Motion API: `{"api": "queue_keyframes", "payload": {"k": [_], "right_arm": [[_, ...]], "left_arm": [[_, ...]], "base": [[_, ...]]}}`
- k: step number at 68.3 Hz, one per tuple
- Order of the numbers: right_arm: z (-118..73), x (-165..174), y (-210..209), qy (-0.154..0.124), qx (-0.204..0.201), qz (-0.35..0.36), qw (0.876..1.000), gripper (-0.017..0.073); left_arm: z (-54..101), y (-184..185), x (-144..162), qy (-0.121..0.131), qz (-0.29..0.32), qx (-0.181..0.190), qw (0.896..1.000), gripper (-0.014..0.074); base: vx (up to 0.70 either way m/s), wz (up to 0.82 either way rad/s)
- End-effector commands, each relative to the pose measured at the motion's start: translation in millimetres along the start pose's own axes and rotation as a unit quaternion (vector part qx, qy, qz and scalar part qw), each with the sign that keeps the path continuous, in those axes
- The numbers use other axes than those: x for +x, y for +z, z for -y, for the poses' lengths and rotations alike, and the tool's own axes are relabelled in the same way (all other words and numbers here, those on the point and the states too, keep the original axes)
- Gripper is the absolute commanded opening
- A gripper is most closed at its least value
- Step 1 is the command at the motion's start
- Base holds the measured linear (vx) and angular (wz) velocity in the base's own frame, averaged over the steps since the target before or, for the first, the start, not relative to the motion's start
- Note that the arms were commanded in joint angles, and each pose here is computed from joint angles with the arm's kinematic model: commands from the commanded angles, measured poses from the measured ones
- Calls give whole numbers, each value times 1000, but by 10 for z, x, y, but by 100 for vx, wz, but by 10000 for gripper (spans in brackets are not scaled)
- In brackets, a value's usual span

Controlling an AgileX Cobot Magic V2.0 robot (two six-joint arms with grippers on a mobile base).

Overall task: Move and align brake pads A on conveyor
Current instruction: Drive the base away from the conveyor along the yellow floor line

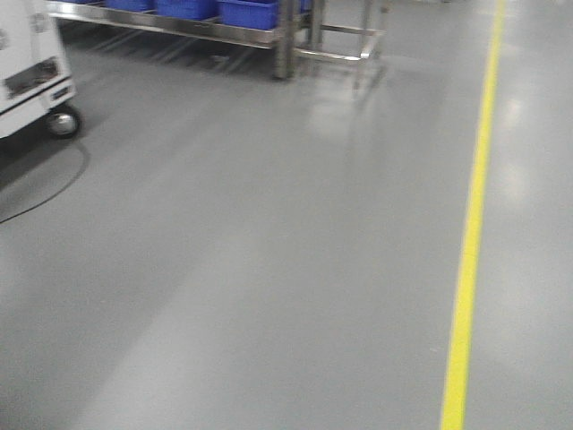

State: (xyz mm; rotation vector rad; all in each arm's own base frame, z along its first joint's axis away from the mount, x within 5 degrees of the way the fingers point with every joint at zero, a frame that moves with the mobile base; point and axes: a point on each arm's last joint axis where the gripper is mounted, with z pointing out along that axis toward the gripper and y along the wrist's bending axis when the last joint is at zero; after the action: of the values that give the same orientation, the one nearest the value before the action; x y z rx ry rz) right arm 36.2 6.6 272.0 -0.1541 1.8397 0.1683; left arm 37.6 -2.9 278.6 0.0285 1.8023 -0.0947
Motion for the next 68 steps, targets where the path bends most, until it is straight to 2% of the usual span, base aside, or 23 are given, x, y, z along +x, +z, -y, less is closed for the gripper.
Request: {"api": "queue_keyframes", "payload": {"k": [1,35,68], "right_arm": [[-2,-131,-20,-9,0,41,999,466],[-2,-131,-20,-9,0,41,999,466],[-2,-131,-20,-9,0,41,999,466]], "left_arm": [[12,-20,-137,-4,44,6,999,422],[12,-20,-137,-4,44,6,999,422],[12,-20,-137,-4,44,6,999,422]], "base": [[-11,-72],[-4,-68],[10,-34]]}}
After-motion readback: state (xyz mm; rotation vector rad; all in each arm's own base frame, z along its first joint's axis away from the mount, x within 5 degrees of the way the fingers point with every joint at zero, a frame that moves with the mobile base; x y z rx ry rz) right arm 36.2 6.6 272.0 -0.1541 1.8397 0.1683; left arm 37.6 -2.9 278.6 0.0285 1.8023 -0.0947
